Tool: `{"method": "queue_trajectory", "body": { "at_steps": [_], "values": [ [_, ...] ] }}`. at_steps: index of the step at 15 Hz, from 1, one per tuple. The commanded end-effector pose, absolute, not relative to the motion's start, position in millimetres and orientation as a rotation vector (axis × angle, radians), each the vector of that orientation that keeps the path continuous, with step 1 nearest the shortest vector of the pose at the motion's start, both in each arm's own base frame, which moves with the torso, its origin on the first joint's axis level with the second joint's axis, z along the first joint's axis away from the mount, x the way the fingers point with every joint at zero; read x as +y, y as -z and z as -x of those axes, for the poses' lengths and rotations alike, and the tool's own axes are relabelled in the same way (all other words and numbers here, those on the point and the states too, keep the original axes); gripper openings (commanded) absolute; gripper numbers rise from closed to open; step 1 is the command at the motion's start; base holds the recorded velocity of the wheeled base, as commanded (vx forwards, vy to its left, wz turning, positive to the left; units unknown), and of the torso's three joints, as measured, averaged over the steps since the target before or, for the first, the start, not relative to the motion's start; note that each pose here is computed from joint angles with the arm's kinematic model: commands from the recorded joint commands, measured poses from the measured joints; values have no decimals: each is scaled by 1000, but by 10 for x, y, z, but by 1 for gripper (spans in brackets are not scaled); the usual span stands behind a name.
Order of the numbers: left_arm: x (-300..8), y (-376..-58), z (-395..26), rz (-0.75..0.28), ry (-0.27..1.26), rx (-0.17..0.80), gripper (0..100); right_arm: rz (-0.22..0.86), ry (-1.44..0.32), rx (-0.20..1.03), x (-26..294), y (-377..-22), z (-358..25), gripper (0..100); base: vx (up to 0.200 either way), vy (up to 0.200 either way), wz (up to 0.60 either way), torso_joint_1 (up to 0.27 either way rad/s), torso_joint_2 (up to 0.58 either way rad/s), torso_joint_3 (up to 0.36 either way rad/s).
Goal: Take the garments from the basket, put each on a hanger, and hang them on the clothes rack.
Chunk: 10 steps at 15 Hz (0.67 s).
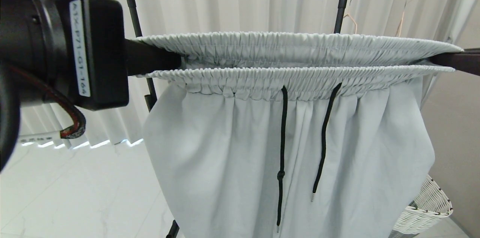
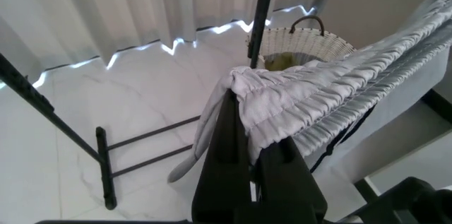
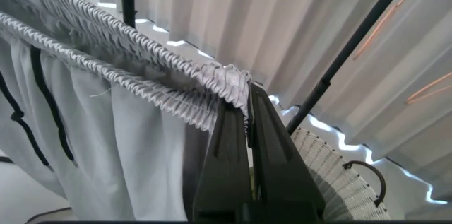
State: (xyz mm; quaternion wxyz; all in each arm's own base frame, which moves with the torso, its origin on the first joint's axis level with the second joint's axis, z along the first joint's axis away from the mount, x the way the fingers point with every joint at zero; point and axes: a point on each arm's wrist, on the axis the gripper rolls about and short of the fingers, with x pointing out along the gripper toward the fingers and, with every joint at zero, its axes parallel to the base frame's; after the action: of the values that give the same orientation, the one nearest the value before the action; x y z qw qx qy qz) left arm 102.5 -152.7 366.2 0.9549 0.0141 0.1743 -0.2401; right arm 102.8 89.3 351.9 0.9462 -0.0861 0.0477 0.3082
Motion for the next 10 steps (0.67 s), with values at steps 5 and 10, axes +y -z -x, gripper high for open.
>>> {"method": "queue_trajectory", "body": {
  "at_steps": [5, 10],
  "values": [
    [-1532, -3660, -1028, -30, 486, 355, 0, 180, -630, 103, 893, -3492, -1026, 100, 0, 0, 0, 0, 0, 0],
    [-1541, -3595, -1176, -52, 360, 359, 0, 173, -715, 86, 747, -3400, -830, 100, 0, 0, 0, 0, 0, 0]
  ]
}}
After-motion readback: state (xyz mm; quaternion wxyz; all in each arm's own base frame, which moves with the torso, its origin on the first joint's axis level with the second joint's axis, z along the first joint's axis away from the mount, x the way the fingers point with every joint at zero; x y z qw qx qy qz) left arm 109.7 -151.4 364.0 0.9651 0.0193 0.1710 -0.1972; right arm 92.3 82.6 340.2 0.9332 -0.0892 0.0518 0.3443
